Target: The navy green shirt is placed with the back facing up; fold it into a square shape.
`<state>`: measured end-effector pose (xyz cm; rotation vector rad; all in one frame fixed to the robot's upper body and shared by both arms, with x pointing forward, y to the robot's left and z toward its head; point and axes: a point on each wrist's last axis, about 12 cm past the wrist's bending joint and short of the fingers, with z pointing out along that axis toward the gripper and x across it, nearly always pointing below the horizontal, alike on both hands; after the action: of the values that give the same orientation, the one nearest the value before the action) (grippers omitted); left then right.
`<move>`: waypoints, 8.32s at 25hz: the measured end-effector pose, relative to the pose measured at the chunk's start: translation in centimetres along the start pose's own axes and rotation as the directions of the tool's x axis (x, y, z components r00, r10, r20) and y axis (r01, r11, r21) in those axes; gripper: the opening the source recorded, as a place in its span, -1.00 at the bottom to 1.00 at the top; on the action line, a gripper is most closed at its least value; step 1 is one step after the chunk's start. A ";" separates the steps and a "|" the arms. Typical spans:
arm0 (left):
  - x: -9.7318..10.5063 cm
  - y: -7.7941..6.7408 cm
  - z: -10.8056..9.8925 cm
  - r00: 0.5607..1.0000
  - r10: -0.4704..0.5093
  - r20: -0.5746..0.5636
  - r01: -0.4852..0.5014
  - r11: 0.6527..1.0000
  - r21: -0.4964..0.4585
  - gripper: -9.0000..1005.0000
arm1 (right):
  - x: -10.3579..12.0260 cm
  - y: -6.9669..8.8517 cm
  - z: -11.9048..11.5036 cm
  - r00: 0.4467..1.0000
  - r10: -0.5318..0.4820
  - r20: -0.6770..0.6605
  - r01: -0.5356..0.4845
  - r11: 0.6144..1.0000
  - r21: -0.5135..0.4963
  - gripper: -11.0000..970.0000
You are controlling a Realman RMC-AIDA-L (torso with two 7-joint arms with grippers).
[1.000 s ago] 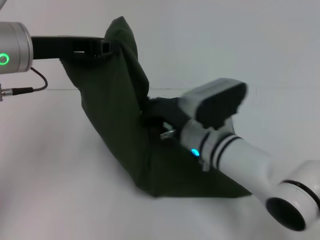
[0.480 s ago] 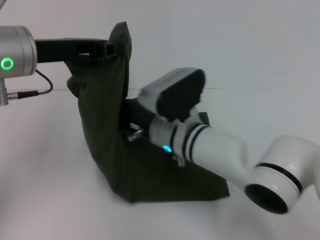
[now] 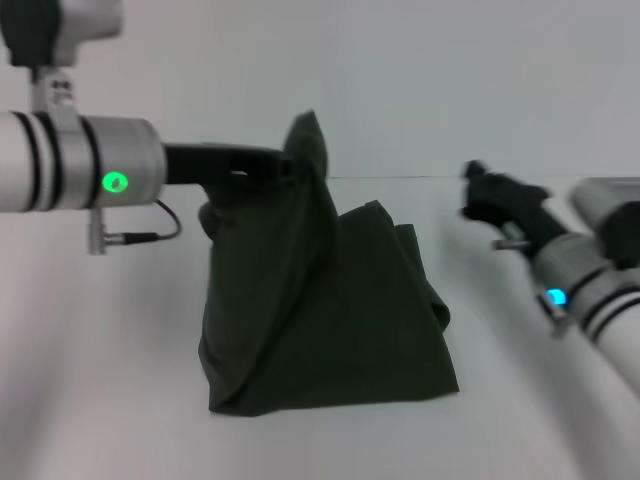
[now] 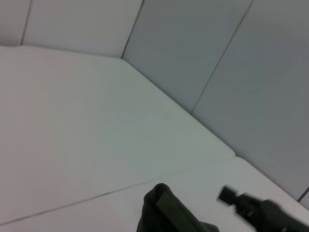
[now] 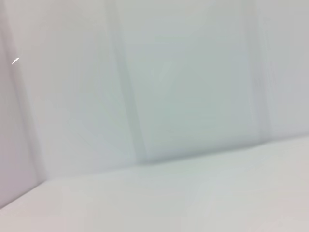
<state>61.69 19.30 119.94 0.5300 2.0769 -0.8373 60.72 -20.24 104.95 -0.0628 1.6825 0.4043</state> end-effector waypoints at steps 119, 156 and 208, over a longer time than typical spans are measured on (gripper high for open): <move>17.8 4.1 -4.2 0.917 0.277 0.288 -0.308 0.949 0.066 0.78 | -9.1 2.8 2.7 0.897 -0.410 -0.166 0.406 0.912 -0.059 0.19; 18.1 5.3 -6.1 0.877 0.283 0.389 -0.285 0.957 -0.053 0.78 | -10.4 -0.7 -0.6 0.984 -0.176 0.026 0.157 0.788 -0.595 -0.93; 19.7 5.7 -8.7 0.851 0.263 0.455 -0.231 0.965 -0.124 0.78 | 0.7 7.9 3.4 0.763 -0.606 -0.225 0.366 0.692 -0.623 -0.97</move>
<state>49.16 30.98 105.65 0.4897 1.5456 -0.6635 61.71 -11.71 105.74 -1.0986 1.8220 0.4609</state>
